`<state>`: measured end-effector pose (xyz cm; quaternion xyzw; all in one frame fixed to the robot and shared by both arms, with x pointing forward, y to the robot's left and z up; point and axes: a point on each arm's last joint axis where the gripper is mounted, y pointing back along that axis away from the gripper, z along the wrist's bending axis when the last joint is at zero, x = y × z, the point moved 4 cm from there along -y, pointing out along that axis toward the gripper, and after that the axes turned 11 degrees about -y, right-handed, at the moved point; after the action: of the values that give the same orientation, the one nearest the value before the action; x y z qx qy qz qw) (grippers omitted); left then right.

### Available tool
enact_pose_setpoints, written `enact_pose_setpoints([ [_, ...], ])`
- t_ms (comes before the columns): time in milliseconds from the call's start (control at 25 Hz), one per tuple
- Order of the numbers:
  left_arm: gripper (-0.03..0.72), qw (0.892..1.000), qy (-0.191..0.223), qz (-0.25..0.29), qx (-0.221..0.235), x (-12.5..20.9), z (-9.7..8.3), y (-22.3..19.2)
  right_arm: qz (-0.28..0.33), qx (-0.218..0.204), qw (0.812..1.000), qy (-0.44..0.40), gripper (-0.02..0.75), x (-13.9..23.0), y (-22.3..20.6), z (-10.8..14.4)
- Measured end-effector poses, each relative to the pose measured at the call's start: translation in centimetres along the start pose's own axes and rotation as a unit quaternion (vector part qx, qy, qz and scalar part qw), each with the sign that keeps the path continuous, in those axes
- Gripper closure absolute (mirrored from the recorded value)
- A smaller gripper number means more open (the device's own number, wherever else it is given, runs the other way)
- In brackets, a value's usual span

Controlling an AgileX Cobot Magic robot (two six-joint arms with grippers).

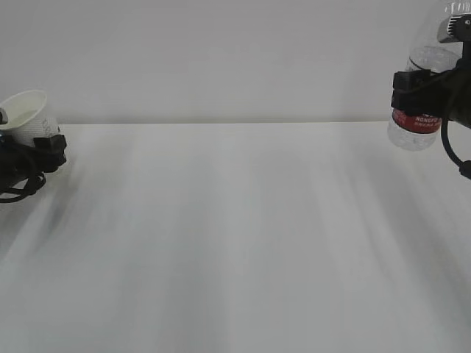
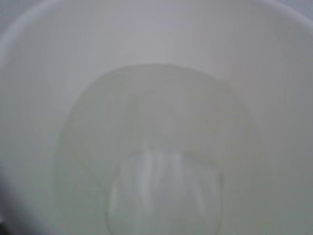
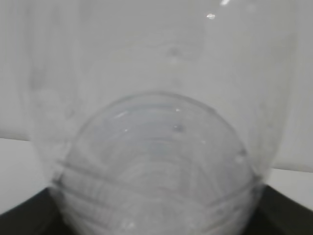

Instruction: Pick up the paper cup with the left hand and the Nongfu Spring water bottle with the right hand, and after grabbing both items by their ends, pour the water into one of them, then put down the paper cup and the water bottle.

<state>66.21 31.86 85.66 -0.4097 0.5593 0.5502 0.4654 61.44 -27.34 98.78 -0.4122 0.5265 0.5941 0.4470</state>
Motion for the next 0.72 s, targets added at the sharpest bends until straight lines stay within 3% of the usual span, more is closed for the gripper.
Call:
enact_pose_setpoints([
  [240,0.205,1.000,0.000,0.022,0.000,1.2,0.1,-1.0,0.003,0.000,1.000,0.000,0.226,0.1,0.0,0.0],
  [720,0.205,1.000,-0.004,0.013,0.002,2.1,0.1,-2.1,0.004,0.000,1.000,0.000,0.226,0.1,0.0,0.0],
])
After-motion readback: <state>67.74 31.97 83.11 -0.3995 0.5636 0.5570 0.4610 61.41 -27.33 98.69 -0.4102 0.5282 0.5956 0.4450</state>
